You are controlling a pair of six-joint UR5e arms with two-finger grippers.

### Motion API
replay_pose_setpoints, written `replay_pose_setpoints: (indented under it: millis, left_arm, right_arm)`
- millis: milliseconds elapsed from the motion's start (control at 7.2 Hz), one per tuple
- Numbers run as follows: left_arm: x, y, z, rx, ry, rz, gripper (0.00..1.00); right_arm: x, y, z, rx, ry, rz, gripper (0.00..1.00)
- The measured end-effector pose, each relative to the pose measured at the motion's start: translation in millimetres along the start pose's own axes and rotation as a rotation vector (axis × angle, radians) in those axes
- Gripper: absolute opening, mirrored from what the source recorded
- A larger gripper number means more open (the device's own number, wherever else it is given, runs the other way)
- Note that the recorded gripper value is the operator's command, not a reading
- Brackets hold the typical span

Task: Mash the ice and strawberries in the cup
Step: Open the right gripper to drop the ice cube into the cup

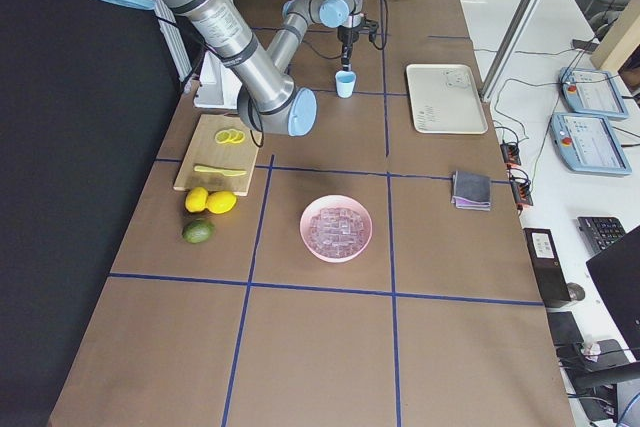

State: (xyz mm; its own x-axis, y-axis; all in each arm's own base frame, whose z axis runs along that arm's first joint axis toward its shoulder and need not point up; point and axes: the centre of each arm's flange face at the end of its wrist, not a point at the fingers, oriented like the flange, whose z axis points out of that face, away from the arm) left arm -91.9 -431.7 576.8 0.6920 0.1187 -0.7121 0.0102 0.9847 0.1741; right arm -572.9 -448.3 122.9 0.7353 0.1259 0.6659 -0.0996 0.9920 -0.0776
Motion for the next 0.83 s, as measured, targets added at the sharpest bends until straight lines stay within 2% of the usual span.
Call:
replay_pose_setpoints:
  millis: [695,834]
  left_arm:
    - [1.5,-0.3,-1.7,0.003,0.0,0.003,1.0]
    - [1.6,-0.3,-1.8,0.004,0.0,0.003,1.0]
  right_arm:
    - [0.3,0.2,0.3,-0.002,0.0,-0.002,0.68]
    - [0.2,0.3,-0.1,-0.001,-0.001,-0.003,0.96]
